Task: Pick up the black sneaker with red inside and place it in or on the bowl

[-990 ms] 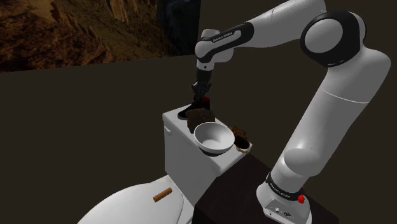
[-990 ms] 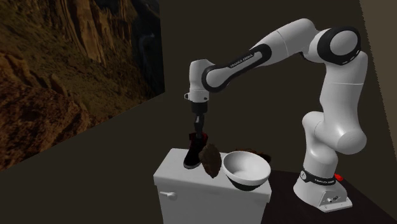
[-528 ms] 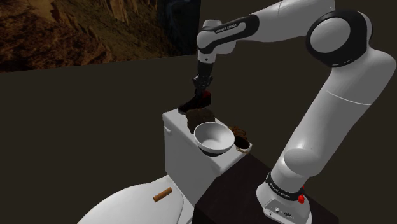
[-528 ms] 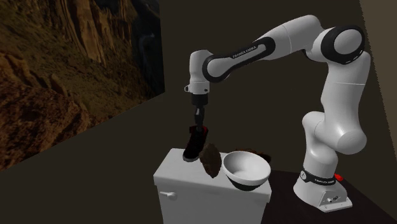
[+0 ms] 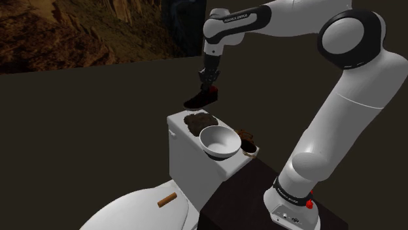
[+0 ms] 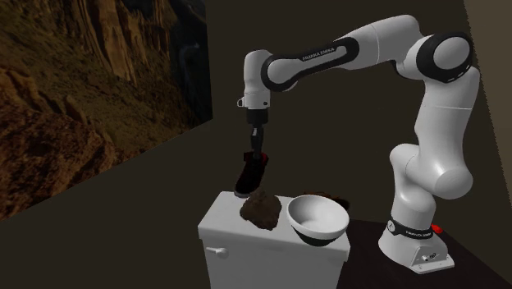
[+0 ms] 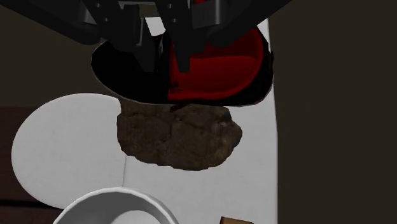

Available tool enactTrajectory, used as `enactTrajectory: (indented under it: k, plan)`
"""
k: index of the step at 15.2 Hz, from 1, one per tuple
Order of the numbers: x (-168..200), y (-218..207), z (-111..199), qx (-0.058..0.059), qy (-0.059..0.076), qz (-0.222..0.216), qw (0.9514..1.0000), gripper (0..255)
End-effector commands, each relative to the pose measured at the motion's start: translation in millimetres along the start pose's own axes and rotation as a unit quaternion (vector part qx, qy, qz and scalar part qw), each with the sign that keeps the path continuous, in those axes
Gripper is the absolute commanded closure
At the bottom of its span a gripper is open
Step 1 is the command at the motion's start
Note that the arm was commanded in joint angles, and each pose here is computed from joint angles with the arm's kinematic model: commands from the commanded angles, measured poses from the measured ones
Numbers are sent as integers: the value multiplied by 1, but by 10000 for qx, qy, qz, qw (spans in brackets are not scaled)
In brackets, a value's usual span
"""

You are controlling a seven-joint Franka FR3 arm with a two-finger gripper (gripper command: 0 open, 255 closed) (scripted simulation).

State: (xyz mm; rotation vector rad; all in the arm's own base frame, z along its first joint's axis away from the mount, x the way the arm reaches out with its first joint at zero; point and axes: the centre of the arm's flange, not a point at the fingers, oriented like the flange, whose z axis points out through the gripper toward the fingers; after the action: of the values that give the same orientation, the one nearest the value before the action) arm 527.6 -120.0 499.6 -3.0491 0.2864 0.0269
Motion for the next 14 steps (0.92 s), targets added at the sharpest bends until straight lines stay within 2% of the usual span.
enactTrajectory:
  k: [1,6,14]
  plan:
    - [-1,-1,-12,0,2,0,10000,255]
    - [-1,-3,-36,0,2,0,10000,255]
    - [-99,-36,-57,0,2,0,10000,255]
